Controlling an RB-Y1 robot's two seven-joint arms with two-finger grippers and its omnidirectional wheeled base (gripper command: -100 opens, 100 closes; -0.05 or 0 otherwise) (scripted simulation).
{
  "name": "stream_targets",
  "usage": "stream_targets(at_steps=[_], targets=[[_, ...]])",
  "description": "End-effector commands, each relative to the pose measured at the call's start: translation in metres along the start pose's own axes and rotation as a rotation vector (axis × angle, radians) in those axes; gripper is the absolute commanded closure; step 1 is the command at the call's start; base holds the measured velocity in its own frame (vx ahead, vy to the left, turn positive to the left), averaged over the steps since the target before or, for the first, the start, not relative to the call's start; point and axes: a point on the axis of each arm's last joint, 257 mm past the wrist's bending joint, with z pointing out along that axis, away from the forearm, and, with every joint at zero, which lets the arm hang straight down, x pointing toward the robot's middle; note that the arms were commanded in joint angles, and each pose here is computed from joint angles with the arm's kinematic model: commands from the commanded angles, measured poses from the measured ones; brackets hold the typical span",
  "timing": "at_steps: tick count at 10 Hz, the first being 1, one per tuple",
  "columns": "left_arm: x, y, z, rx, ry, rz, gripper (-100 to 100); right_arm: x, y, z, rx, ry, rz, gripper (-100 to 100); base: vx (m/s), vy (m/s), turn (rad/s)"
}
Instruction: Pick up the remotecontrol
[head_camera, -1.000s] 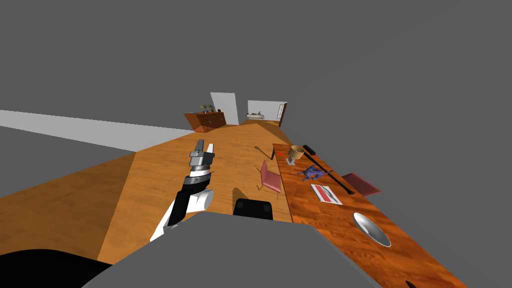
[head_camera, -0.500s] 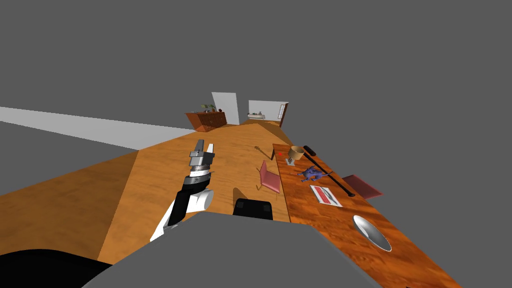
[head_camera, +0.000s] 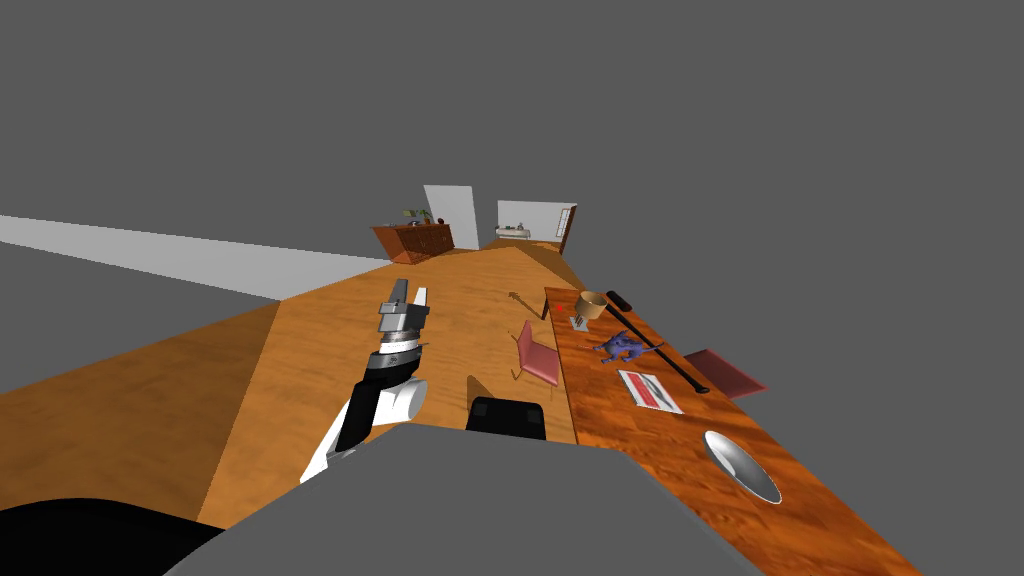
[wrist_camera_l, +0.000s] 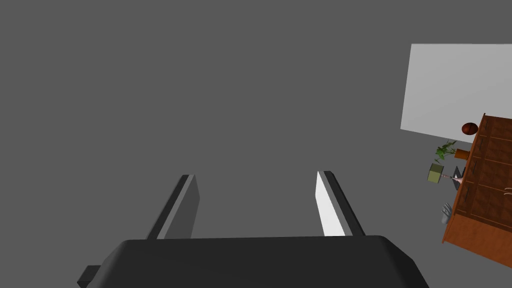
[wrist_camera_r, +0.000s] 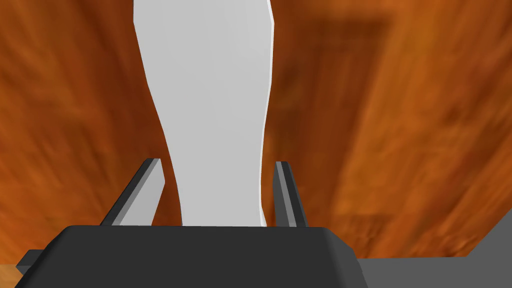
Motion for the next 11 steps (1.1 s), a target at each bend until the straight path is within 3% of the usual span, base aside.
stream_targets(at_steps=[1,2,3,4,8,9,10,11], targets=[[0.000,0.000,0.000,0.000,0.000,0.000,0,0.000,0.000,0.000,0.000,0.000,0.000,100,0.000,0.000,0.000],[0.000,0.000,0.000,0.000,0.000,0.000,0,0.000,0.000,0.000,0.000,0.000,0.000,100,0.000,0.000,0.000],[0.000,0.000,0.000,0.000,0.000,0.000,0,0.000,0.000,0.000,0.000,0.000,0.000,0,0.000,0.000,0.000],[0.000,0.000,0.000,0.000,0.000,0.000,0,0.013,-0.004,-0.007,0.002,0.001,-0.005,100,0.002,0.066,-0.054],[0.000,0.000,0.000,0.000,0.000,0.000,0,0.022,-0.006,-0.013,0.001,0.002,-0.009,100,0.001,0.057,-0.019],[0.000,0.000,0.000,0.000,0.000,0.000,0,0.034,-0.010,-0.021,0.001,0.002,-0.015,100,0.001,0.036,-0.028],[0.000,0.000,0.000,0.000,0.000,0.000,0,0.028,-0.008,-0.017,0.002,0.003,-0.014,100,0.000,0.021,-0.010],[0.000,0.000,0.000,0.000,0.000,0.000,0,0.029,-0.008,-0.018,0.001,0.003,-0.013,0,0.000,0.000,0.000]])
